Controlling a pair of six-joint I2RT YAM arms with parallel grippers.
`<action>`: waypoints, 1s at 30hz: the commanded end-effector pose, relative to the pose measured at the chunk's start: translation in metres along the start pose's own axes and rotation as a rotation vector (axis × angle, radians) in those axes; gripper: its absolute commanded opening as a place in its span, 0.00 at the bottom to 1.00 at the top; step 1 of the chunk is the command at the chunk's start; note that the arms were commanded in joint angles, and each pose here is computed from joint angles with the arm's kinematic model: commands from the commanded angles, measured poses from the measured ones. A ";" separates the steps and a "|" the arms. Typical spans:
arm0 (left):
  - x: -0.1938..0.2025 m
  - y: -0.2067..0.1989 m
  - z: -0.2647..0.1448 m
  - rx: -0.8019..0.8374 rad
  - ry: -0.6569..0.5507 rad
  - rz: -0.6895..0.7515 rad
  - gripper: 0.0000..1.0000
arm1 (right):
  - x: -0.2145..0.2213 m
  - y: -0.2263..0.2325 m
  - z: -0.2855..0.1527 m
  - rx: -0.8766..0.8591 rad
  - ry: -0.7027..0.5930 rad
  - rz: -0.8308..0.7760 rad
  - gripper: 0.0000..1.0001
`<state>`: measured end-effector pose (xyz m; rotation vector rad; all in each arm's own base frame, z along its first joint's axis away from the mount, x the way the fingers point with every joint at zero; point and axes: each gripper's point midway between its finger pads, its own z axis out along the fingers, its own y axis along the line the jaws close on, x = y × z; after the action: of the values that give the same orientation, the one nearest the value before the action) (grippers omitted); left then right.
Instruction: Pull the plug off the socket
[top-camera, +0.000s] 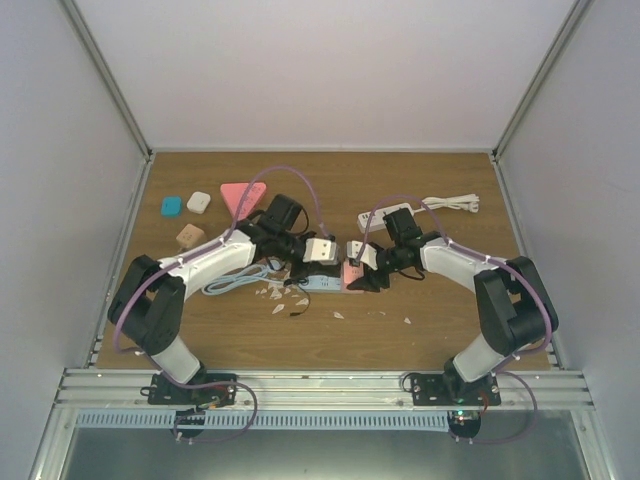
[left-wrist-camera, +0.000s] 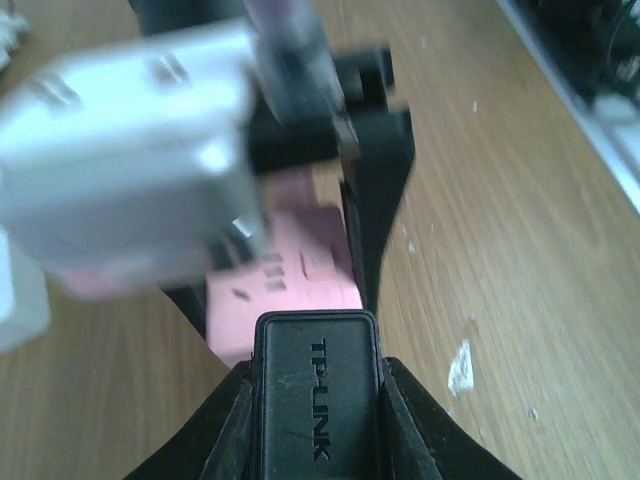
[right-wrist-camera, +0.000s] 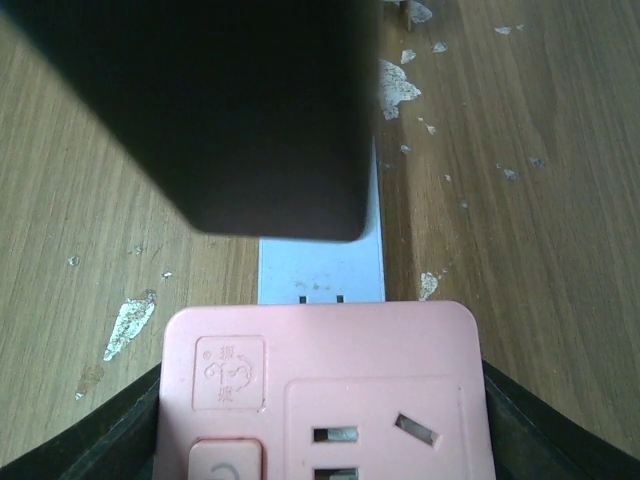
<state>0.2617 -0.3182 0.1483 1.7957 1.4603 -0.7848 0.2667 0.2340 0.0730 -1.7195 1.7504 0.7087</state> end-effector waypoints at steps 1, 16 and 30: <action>-0.016 0.002 -0.014 0.073 -0.111 -0.040 0.08 | 0.049 0.005 0.007 0.009 0.192 0.063 0.14; 0.104 0.160 -0.223 -0.639 0.228 -0.205 0.10 | 0.041 0.003 0.003 0.021 0.172 0.051 0.18; 0.170 0.168 -0.362 -0.962 0.385 -0.280 0.11 | 0.041 0.002 0.003 0.024 0.174 0.055 0.19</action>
<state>0.4752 0.0304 0.2205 1.0086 1.9680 0.1298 0.2668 0.2341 0.0731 -1.7198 1.7506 0.7076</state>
